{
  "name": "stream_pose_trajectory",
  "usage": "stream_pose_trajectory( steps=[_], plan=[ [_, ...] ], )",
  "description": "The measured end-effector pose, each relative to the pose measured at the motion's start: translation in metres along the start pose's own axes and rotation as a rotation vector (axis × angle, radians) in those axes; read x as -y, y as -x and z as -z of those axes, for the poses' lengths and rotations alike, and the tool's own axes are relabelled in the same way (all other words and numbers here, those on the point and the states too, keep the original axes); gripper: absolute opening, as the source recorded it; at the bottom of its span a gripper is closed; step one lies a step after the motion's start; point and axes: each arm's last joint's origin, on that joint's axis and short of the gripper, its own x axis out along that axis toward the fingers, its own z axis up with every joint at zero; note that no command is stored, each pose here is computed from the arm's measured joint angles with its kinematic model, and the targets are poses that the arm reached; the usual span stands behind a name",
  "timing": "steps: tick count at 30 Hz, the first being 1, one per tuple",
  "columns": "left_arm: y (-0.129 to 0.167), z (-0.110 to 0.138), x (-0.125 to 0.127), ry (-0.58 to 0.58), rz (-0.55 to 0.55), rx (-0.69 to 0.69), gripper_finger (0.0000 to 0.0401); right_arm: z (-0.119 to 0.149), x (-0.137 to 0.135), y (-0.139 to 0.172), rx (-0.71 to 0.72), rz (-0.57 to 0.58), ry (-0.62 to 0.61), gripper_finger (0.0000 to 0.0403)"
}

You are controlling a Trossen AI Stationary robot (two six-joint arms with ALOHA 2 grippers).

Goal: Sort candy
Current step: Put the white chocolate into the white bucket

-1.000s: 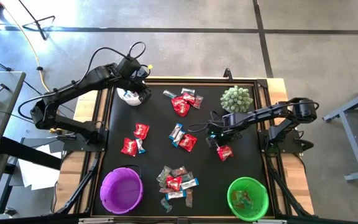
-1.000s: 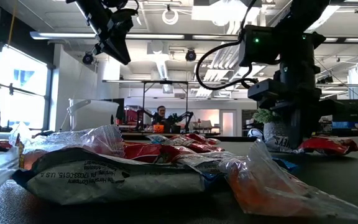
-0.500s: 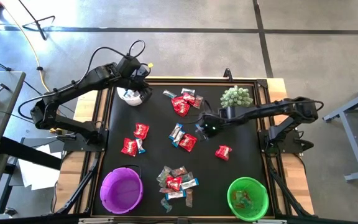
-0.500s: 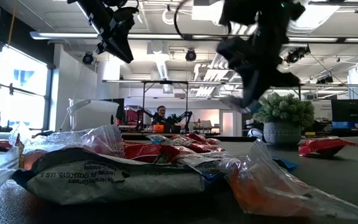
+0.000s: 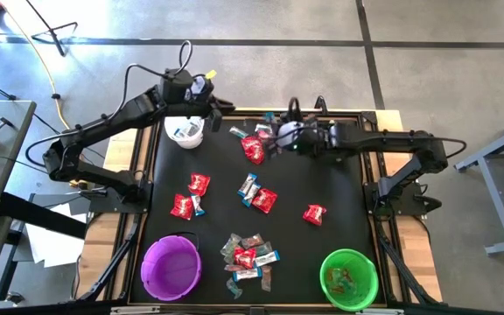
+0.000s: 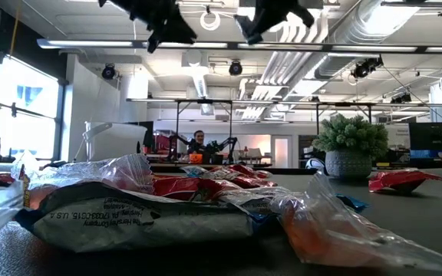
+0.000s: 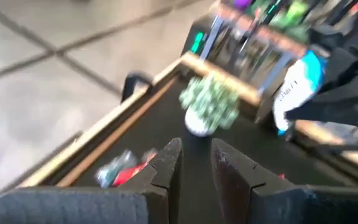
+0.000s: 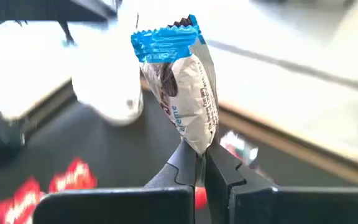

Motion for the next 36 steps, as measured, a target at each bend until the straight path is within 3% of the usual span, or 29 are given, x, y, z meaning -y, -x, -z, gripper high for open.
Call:
stream_pose_trajectory(
  steps=[9,15,36],
  plan=[
    [-0.001,-0.017,0.029,-0.066,0.136,0.217,0.0070,-0.031,-0.007,0.005,0.195,-0.059,0.012,0.0001],
    [0.000,-0.020,0.042,-0.084,0.186,0.270,0.0070,-0.042,-0.002,-0.001,0.237,-0.057,0.005,0.0000],
    [0.004,-0.029,0.050,-0.103,0.224,0.389,0.0070,-0.052,-0.019,-0.011,0.325,-0.262,0.011,0.0000]
  ],
)
